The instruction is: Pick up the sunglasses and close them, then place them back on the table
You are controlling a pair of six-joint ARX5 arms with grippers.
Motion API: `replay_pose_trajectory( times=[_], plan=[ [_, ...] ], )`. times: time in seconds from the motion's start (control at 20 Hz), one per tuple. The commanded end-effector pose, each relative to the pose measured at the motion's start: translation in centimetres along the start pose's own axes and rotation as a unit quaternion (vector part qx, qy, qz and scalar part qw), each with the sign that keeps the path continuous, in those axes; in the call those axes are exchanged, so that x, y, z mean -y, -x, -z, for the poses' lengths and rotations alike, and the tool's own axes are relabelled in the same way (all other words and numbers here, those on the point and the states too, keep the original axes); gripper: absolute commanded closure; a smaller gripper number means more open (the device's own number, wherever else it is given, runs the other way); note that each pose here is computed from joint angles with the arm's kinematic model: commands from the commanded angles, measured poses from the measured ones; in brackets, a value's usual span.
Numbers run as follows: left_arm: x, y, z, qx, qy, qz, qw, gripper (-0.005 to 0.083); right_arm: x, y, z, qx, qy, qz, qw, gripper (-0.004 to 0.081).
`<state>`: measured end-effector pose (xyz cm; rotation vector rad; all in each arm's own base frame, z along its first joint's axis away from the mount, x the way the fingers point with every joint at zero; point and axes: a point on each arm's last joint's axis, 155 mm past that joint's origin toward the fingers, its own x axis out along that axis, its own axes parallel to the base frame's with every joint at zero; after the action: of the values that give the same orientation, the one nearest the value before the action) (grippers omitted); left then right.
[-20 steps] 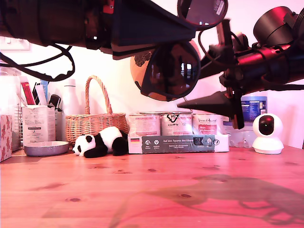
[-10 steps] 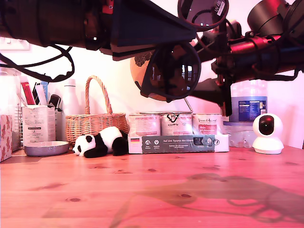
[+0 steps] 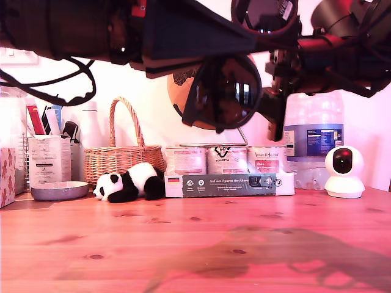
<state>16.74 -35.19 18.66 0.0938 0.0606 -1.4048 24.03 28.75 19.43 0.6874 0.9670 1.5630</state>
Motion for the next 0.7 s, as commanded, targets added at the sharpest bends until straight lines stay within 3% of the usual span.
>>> replay_pose_trajectory(
  times=[0.0,0.15,0.65],
  plan=[
    [0.0,0.3,0.7,-0.008,-0.001,-0.002,1.000,0.0793,-1.3,-0.6,0.7,-0.029,0.004,-0.034,0.999,0.0448],
    [-0.7,0.5,1.3,-0.019,0.002,-0.010,1.000,0.0793,-3.3,-0.3,2.2,-0.071,-0.009,-0.086,0.994,0.0450],
    [-2.9,1.5,3.4,-0.058,0.009,-0.041,0.997,0.0793,-3.0,0.3,1.6,-0.061,-0.009,-0.081,0.995,0.0452]
  ],
)
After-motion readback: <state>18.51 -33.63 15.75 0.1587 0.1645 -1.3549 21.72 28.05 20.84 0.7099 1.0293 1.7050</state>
